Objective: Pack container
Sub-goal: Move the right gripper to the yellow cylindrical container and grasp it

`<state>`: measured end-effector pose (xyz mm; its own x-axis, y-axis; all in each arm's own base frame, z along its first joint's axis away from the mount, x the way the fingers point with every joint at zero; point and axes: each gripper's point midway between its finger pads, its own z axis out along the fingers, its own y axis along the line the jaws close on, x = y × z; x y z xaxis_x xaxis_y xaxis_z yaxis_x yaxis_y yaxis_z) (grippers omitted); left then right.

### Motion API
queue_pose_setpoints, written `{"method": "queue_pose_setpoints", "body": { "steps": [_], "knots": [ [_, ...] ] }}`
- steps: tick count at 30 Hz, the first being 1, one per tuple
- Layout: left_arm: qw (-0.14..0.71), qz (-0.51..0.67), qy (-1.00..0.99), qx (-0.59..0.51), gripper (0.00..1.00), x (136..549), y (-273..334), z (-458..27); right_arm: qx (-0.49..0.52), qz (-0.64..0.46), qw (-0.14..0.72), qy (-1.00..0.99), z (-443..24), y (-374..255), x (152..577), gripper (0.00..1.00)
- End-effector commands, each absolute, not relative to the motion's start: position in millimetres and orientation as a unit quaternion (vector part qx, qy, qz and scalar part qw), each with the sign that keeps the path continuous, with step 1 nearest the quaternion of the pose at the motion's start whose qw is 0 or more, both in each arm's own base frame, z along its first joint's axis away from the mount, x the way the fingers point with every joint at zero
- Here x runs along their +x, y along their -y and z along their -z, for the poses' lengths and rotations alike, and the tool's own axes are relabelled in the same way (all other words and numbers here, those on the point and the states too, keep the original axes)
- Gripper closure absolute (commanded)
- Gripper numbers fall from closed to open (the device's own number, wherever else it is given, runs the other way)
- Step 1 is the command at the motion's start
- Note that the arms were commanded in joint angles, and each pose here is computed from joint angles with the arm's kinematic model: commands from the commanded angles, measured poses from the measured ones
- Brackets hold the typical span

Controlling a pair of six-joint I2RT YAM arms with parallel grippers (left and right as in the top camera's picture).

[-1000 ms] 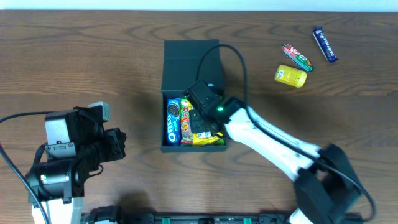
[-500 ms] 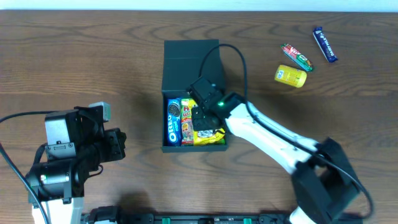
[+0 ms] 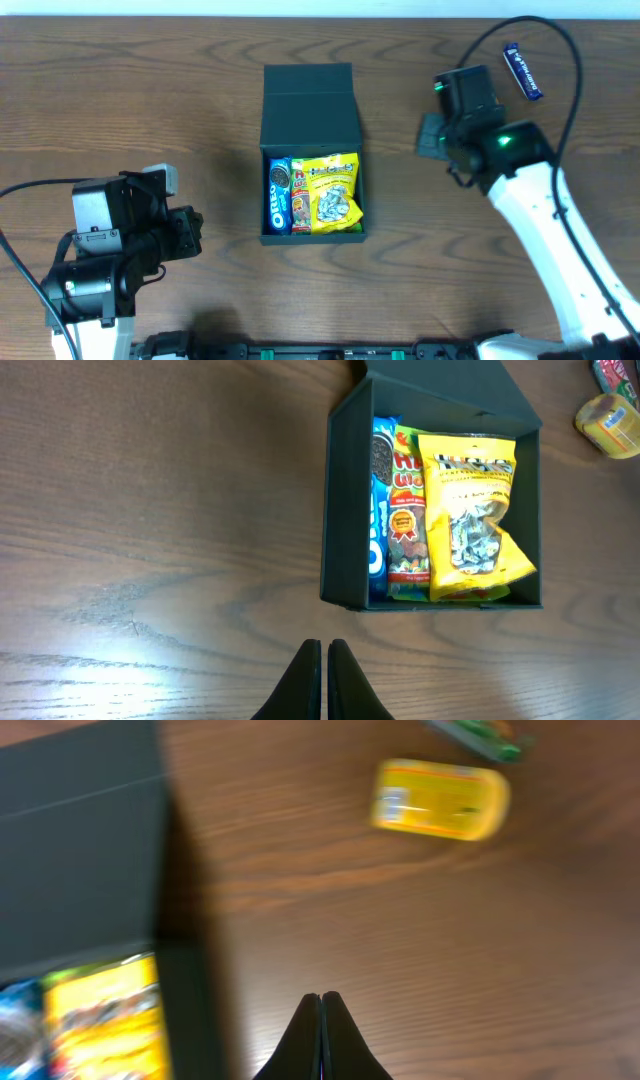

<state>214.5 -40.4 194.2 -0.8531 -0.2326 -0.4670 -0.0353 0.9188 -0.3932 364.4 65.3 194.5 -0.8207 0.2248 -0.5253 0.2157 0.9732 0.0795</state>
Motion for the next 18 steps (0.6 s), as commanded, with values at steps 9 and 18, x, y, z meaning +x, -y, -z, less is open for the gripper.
{"method": "queue_pose_setpoints", "body": {
  "steps": [9,18],
  "knots": [
    [0.269,0.184,-0.944,-0.061,0.94,215.6,40.0,-198.5,-0.051,0.095,0.306,-0.946,-200.2,8.4,398.3,0.99],
    [0.269,0.183,-0.944,-0.055,0.94,215.5,40.0,-198.5,-0.325,0.166,0.285,-0.887,-175.6,3.6,434.0,0.99]
  ]
}}
